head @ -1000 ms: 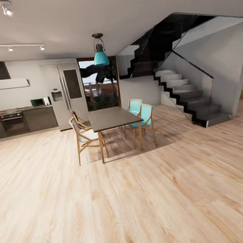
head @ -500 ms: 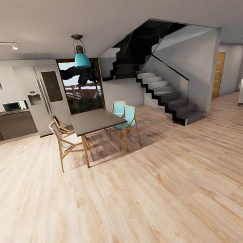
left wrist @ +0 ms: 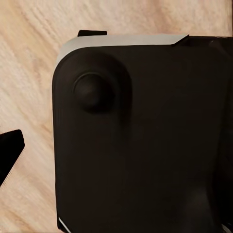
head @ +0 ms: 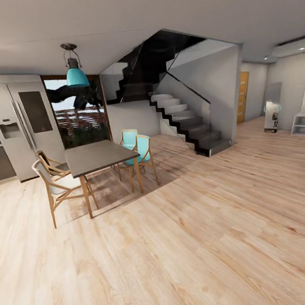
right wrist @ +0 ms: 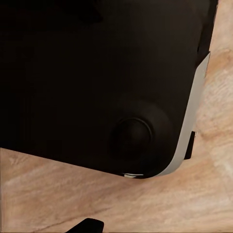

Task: Turn on the radio receiver that's on the table in the living room.

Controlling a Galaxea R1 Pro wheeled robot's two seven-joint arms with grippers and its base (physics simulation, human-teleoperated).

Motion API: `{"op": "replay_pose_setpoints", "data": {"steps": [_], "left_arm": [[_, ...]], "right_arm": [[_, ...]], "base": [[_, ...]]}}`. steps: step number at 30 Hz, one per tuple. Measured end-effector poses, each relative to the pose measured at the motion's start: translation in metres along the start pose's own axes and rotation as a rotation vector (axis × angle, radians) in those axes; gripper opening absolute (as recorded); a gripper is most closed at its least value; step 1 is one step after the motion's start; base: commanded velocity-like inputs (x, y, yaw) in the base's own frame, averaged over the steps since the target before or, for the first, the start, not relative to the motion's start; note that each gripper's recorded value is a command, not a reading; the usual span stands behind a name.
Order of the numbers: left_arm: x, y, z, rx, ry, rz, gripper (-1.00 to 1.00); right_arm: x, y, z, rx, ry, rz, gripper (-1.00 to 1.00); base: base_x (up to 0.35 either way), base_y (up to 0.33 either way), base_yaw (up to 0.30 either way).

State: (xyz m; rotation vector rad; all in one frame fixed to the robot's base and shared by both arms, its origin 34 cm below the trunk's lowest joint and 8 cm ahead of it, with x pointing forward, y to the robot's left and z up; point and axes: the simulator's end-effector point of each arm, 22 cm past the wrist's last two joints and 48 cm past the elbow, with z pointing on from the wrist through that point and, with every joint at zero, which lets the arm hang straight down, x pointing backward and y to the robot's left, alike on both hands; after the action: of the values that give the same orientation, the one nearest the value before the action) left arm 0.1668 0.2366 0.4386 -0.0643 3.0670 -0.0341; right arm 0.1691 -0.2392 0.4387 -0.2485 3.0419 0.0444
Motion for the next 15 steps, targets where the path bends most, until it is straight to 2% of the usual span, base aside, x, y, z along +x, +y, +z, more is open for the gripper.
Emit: {"op": "replay_pose_setpoints", "data": {"steps": [15], "left_arm": [[-0.0001,-0.0001,0.0,0.0,0.0,0.0,1.0]], "right_arm": [[-0.0004,0.0002,0.0,-0.001,-0.001,0.0,1.0]], "base": [[0.0,0.0,-0.293]]}}
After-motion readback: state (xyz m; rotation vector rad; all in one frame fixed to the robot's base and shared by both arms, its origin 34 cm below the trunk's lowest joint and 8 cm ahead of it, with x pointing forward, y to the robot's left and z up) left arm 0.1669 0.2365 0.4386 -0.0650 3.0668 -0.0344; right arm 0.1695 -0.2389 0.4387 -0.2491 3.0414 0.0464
